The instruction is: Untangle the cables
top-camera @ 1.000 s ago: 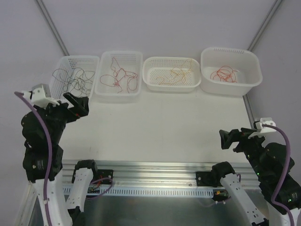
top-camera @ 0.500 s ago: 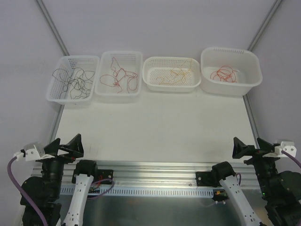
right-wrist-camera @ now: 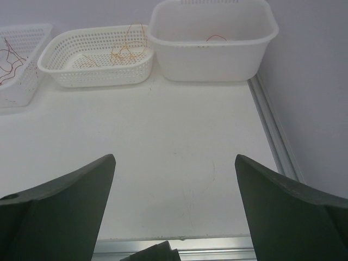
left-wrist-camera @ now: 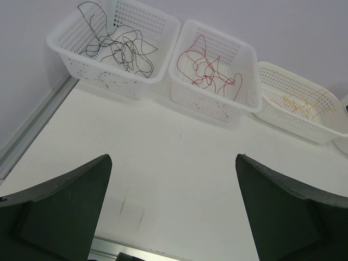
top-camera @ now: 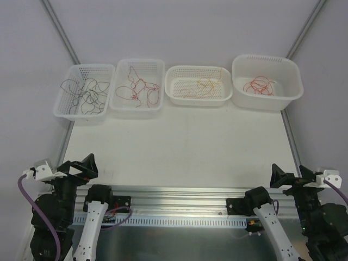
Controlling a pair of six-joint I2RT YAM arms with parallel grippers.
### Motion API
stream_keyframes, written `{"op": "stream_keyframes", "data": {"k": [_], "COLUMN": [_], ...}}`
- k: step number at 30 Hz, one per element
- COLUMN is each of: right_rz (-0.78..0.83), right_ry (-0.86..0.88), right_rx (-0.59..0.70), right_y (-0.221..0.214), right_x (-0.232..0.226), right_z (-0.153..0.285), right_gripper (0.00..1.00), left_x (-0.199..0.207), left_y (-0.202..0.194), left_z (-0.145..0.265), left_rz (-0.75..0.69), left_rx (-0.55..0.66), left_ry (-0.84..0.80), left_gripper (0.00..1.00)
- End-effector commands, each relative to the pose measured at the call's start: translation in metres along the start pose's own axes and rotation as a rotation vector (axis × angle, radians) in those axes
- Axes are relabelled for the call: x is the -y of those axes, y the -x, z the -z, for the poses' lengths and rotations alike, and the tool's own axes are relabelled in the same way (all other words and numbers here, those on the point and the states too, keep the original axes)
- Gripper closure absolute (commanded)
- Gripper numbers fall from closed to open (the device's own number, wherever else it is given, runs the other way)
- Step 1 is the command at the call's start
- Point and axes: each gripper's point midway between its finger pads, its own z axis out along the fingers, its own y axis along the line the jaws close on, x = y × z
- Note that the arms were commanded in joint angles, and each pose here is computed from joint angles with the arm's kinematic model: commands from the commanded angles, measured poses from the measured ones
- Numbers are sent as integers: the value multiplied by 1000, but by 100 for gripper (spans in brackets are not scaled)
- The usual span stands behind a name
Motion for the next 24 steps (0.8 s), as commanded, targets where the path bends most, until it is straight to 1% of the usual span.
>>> {"op": "stream_keyframes", "data": {"k": [1,4,12,24], "right_rz": [-27,-24,-19,-12], "right_ry": [-11,-16,-5,1], "right_rx": [59,58,58,48], "right_y": [-1,-2,-2,-1], "right_x": [9,9,7,2], "right_z": [13,12,10,1], "right_gripper": [3,3,3,3], "left_x": [-10,-13,-6,-11], "left_y": [9,8,3,5], "left_z": [25,23,22,16], "left_rz": [61,82,104,108], "left_rx": [155,153,136,148], "left_ry": [-15,5,-33,5], "left_gripper": [1,1,1,1]}}
